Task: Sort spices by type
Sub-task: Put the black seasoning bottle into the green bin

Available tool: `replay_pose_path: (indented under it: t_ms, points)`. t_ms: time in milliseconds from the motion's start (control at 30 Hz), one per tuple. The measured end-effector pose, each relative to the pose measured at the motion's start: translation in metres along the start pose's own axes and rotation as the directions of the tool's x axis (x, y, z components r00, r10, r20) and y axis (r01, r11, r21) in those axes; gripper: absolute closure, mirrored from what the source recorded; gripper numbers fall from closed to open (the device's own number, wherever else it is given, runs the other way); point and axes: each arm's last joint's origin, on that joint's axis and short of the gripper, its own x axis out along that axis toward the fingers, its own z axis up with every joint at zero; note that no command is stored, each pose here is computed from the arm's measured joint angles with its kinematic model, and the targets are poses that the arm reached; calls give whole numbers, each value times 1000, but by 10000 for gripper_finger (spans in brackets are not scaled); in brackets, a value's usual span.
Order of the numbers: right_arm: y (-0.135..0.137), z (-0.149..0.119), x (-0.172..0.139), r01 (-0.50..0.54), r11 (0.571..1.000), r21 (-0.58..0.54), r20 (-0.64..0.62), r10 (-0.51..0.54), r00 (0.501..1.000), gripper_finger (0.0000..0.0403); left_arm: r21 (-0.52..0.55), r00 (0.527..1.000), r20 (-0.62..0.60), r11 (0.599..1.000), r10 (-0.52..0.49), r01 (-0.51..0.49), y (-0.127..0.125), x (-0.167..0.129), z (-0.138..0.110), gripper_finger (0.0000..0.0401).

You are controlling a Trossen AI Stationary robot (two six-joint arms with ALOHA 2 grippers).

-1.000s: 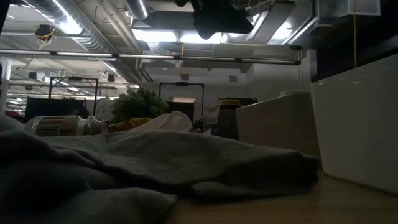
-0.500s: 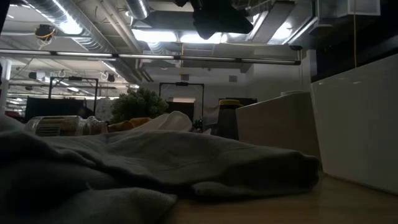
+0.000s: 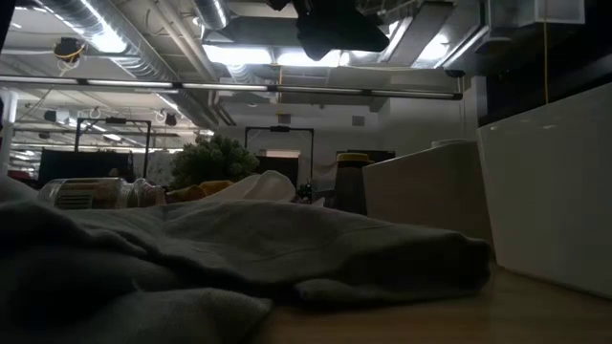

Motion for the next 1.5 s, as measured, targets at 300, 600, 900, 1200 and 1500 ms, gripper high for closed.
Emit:
replay_pose_path:
  t_ms: [300, 600, 900, 1200, 1500]
  points:
    - [5, 0, 0, -53, 999, 2, 1, 53, 999, 184, -1, 1000, -6, 1000, 0, 0, 0, 0, -1, 127]
    - [4, 0, 2, -46, 999, 1, 9, 46, 999, 184, 5, 1000, -5, 1000, 1, -1, 0, 0, 0, 127]
    - [3, -3, 29, -35, 999, -1, -49, 35, 998, 184, 26, 1000, -6, 1000, 0, 0, 0, 0, -1, 127]
    - [-1, -5, 45, -4, 1000, -3, -53, 4, 999, 184, 26, 1000, -5, 1000, 1, -1, 0, 0, 0, 127]
    - [-1, -5, 45, -4, 1000, -3, -52, 4, 999, 139, 25, 1000, -3, 1000, 3, -3, 1, 0, 0, 127]
